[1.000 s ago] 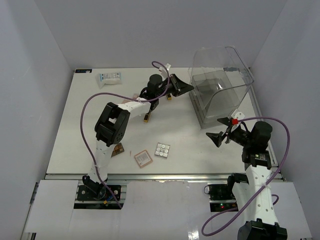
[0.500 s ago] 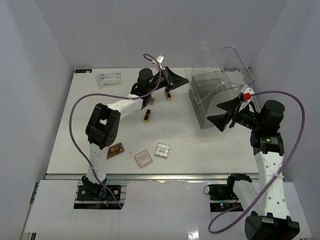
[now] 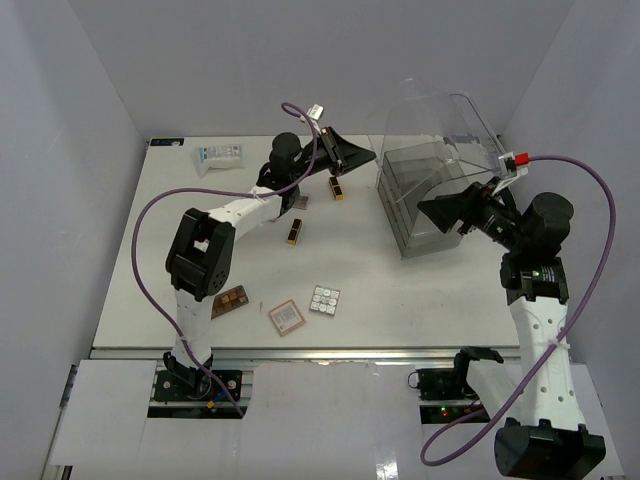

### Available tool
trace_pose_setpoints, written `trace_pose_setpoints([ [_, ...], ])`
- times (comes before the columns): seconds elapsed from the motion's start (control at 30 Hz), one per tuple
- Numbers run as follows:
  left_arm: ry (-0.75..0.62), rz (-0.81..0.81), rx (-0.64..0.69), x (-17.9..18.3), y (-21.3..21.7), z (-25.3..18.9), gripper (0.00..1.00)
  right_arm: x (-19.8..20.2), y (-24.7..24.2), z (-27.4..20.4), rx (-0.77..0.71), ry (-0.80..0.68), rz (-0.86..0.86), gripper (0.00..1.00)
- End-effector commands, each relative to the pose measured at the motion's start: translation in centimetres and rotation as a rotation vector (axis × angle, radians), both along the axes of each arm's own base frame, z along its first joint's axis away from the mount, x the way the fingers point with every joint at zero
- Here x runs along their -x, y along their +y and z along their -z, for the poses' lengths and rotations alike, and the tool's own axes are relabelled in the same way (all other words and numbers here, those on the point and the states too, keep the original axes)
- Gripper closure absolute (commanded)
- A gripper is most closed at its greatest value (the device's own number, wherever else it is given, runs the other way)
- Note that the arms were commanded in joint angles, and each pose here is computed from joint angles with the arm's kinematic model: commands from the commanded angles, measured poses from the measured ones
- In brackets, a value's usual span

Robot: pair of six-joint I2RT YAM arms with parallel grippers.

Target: Organize the makeup

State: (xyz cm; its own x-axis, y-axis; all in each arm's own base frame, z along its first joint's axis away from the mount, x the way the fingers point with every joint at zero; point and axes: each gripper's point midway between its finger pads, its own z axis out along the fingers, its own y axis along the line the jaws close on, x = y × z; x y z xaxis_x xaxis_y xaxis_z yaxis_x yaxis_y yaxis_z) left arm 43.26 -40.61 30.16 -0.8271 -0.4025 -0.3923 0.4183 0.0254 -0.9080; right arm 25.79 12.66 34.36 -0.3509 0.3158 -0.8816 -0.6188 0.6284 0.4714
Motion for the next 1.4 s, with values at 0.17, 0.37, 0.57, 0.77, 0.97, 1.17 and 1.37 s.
trace_pose_setpoints([
  [0.17,-0.193,0.051,0.112,3.8,1.5,-10.0,0.96,-0.6,0.9,-4.3,-0.188,0.02,-0.011,0.25],
  [0.37,-0.181,0.053,0.122,3.8,1.5,-10.2,0.96,-1.6,1.1,-4.1,-0.203,0.026,0.002,0.3],
  [0.57,-0.169,0.052,0.132,3.5,1.3,-10.3,0.96,-3.1,1.4,-5.0,-0.205,0.004,0.017,0.36],
  [0.77,-0.154,0.054,0.137,3.3,1.2,-10.1,0.96,-4.5,1.0,-5.5,-0.219,-0.003,0.056,0.43],
  [0.97,-0.148,0.057,0.138,3.2,1.1,-10.1,0.96,-4.8,1.9,-5.2,-0.241,0.009,0.042,0.5],
  [1.17,-0.132,0.06,0.138,3.1,1.0,-9.5,0.96,-4.9,2.2,-5.9,-0.267,0.003,0.028,0.57],
  [1.37,-0.118,0.066,0.143,3.2,1.0,-9.2,0.96,-5.5,2.0,-5.8,-0.281,0.016,0.049,0.66],
])
